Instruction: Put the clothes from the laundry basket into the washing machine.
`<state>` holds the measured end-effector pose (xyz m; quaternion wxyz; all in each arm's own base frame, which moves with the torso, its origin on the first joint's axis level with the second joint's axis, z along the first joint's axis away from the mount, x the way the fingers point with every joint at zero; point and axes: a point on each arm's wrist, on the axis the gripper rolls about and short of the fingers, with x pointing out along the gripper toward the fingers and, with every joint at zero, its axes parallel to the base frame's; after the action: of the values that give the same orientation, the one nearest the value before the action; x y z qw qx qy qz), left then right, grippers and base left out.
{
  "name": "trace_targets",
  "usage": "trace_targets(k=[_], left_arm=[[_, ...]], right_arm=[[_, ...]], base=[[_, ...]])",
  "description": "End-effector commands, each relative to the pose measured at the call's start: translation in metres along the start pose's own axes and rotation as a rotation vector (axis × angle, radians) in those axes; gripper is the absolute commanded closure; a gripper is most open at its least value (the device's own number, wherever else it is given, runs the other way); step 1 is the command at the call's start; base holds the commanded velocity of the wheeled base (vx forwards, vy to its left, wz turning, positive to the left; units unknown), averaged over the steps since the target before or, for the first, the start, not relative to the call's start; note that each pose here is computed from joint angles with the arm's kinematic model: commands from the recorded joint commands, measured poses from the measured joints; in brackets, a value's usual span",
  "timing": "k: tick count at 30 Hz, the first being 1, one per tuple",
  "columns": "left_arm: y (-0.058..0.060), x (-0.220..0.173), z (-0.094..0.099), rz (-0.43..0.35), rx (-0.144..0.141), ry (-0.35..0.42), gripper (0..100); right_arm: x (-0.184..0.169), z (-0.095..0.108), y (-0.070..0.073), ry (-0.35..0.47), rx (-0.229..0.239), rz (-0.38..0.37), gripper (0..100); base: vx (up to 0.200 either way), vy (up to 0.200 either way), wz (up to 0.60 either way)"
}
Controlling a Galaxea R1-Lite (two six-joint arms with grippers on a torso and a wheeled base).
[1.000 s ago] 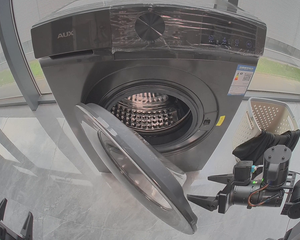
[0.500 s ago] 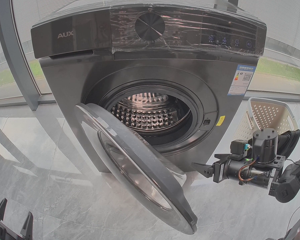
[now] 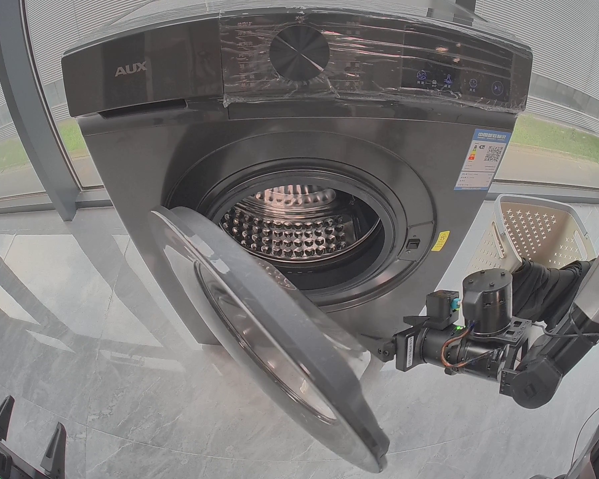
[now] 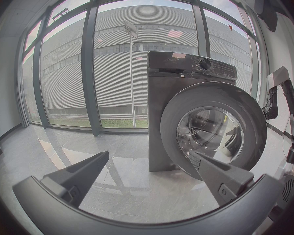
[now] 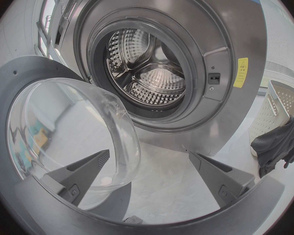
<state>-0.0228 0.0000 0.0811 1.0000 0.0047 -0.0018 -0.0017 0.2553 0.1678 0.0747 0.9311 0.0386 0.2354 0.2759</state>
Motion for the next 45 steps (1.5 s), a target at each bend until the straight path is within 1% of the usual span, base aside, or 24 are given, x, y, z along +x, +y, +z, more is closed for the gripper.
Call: trace_targets(k=[1,2,4,5,7,10,11,14,19,23,24,26,30,34,38,43,45], left_arm=[[0.0,0.0,-0.005,0.0,0.0,-0.003,0],[0.0,0.0,-0.005,0.0,0.0,-0.001,0],[0.0,0.0,-0.005,0.0,0.001,-0.003,0],[0.0,0.0,-0.005,0.0,0.001,-0.001,0],[0.0,0.0,-0.005,0.0,0.0,-0.003,0],[0.0,0.0,-0.005,0.0,0.001,-0.001,0],[0.0,0.0,-0.005,0.0,0.001,-0.001,0],[0.0,0.0,-0.005,0.0,0.001,-0.003,0],[0.0,0.0,-0.005,-0.001,0.0,-0.001,0],[0.0,0.0,-0.005,-0.001,-0.002,-0.003,0],[0.0,0.0,-0.005,-0.001,-0.002,-0.003,0],[0.0,0.0,-0.005,-0.001,-0.002,-0.003,0],[0.0,0.0,-0.005,-0.001,-0.002,-0.003,0],[0.0,0.0,-0.005,0.0,0.0,-0.003,0],[0.0,0.0,-0.005,0.0,0.001,-0.003,0],[0.0,0.0,-0.005,0.0,0.001,-0.003,0],[0.0,0.0,-0.005,0.0,0.001,-0.003,0]], right_arm=[[0.002,-0.013,0.013,0.043,-0.022,0.041,0],[0.0,-0.015,0.016,0.047,-0.027,0.053,0],[0.0,-0.015,0.017,0.047,-0.029,0.054,0],[-0.004,-0.021,0.027,0.058,-0.042,0.087,0],[-0.007,-0.024,0.032,0.059,-0.047,0.104,0],[-0.006,-0.024,0.032,0.053,-0.047,0.105,0],[-0.003,-0.019,0.029,0.03,-0.039,0.095,0],[0.0,-0.014,0.028,0.013,-0.034,0.093,0],[0.004,-0.005,0.031,-0.021,-0.03,0.106,0],[0.01,-0.001,0.032,-0.038,-0.028,0.113,0],[0.012,0.003,0.031,-0.058,-0.028,0.12,0],[0.015,0.005,0.028,-0.074,-0.027,0.123,0],[0.025,0.002,0.025,-0.063,-0.025,0.113,0],[0.033,-0.001,0.024,-0.055,-0.025,0.11,0],[0.045,-0.001,0.024,-0.06,-0.025,0.101,0],[0.052,-0.009,0.03,-0.036,-0.033,0.115,0],[0.052,-0.012,0.036,-0.031,-0.038,0.131,0]], base=[[0.0,0.0,0.0],[0.0,0.0,0.0],[0.0,0.0,0.0],[0.0,0.0,0.0],[0.0,0.0,0.0],[0.0,0.0,0.0],[0.0,0.0,0.0],[0.0,0.0,0.0],[0.0,0.0,0.0],[-0.2,0.0,0.0],[-0.2,0.0,0.0],[-0.2,0.0,0.0],[-0.2,0.0,0.0],[-0.2,0.0,0.0],[0.0,0.0,0.0],[0.0,0.0,0.0],[0.0,0.0,0.0]])
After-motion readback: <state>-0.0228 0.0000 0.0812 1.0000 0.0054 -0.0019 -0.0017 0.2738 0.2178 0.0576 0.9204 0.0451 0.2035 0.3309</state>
